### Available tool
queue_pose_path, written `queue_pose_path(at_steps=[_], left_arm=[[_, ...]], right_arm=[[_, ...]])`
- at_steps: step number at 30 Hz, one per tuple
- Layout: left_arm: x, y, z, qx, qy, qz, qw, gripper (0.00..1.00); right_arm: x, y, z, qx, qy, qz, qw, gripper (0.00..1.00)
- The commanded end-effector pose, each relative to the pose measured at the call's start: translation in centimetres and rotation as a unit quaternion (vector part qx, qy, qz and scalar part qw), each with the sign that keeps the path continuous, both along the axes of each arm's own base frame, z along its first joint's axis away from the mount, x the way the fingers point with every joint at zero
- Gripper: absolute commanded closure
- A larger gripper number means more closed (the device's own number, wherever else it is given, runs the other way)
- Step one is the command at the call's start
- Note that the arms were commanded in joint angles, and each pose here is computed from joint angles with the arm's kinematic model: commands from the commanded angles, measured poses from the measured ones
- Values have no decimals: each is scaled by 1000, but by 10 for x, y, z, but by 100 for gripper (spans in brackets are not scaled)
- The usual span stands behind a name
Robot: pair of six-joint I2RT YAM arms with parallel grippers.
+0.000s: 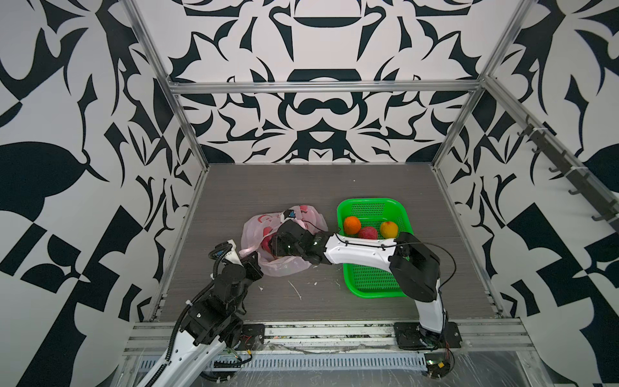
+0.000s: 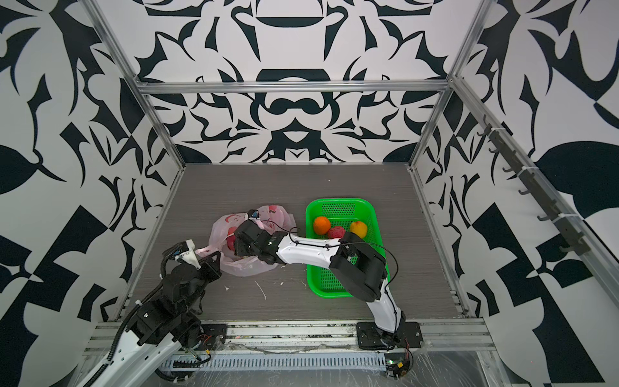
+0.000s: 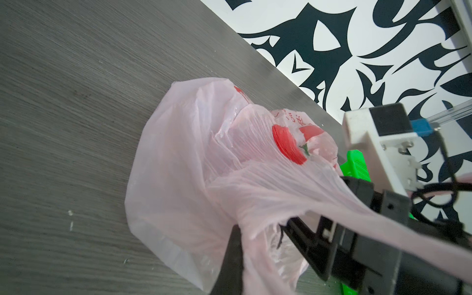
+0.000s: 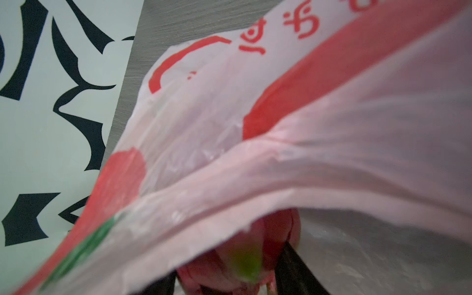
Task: Untie the knot of the plastic bag and take out the fruit
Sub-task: Pick up the fruit from the plastic bag.
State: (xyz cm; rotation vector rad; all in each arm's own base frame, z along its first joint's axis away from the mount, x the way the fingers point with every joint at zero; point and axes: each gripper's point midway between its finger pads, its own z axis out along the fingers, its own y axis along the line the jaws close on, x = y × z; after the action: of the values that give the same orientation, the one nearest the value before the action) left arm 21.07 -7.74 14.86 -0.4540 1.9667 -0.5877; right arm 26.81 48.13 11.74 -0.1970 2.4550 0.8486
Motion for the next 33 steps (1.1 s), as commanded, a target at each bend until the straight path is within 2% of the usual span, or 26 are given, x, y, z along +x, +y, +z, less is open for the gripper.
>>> queue_pose_path(at_steps=[1, 15, 28, 33], left_arm=[[7, 1, 7, 1, -19, 11, 1000, 100], [25, -8, 36, 0, -53, 18, 998, 100], [45, -19, 56, 28, -69, 16, 997, 100], [44, -24, 57, 25, -63, 1, 998, 100]], right_arm=[[-5, -9, 32, 0, -33, 12, 999, 73], [-22, -38, 53, -37, -64, 45, 996, 74], [-36, -46, 83, -28, -104, 64, 992, 75], [-27, -52, 99, -25, -139, 40, 989, 75]])
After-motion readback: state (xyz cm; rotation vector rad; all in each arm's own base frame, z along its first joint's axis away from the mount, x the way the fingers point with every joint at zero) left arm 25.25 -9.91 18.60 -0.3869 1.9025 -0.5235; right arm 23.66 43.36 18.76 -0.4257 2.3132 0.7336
